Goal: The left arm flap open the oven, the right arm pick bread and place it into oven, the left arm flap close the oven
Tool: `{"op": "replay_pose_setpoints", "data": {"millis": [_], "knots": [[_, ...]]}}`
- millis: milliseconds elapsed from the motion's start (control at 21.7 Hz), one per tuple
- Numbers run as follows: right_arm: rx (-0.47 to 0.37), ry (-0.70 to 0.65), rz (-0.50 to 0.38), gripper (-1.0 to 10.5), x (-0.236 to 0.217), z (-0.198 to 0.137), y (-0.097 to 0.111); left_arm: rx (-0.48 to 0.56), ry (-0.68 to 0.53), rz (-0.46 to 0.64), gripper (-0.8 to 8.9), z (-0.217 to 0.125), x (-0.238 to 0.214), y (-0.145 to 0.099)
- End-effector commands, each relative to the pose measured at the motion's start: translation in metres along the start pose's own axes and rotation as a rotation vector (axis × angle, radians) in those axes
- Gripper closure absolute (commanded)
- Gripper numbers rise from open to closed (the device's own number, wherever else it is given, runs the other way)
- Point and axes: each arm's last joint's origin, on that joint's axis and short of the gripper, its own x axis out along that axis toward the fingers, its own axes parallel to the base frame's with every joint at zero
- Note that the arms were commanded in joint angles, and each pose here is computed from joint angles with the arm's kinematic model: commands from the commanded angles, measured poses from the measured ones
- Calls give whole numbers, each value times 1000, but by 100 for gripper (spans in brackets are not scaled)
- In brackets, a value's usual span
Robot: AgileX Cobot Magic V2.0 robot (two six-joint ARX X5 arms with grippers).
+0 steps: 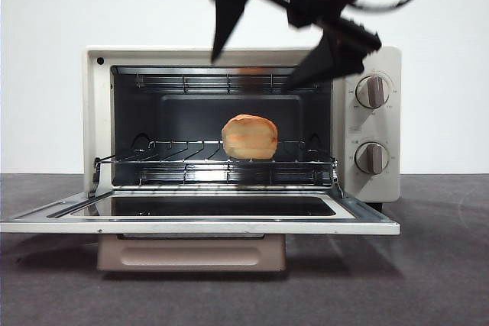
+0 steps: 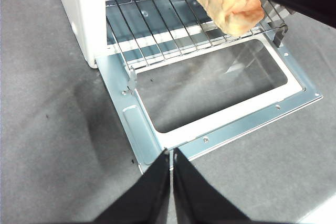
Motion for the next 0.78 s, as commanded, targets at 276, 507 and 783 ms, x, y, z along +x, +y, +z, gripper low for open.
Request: {"op": "replay_pose_setpoints", "data": {"millis": [276,507,783], "knots": [[-112,-17,89,484,-65,14,6,8,-53,-5,797,7,1,-1],[-189,36,45,485,-110,10,-8,7,-51,-5,797,8,2,-1],[-231,117,10,484,-147,-4,-20,7,-47,-4,797,8,3,0]]}}
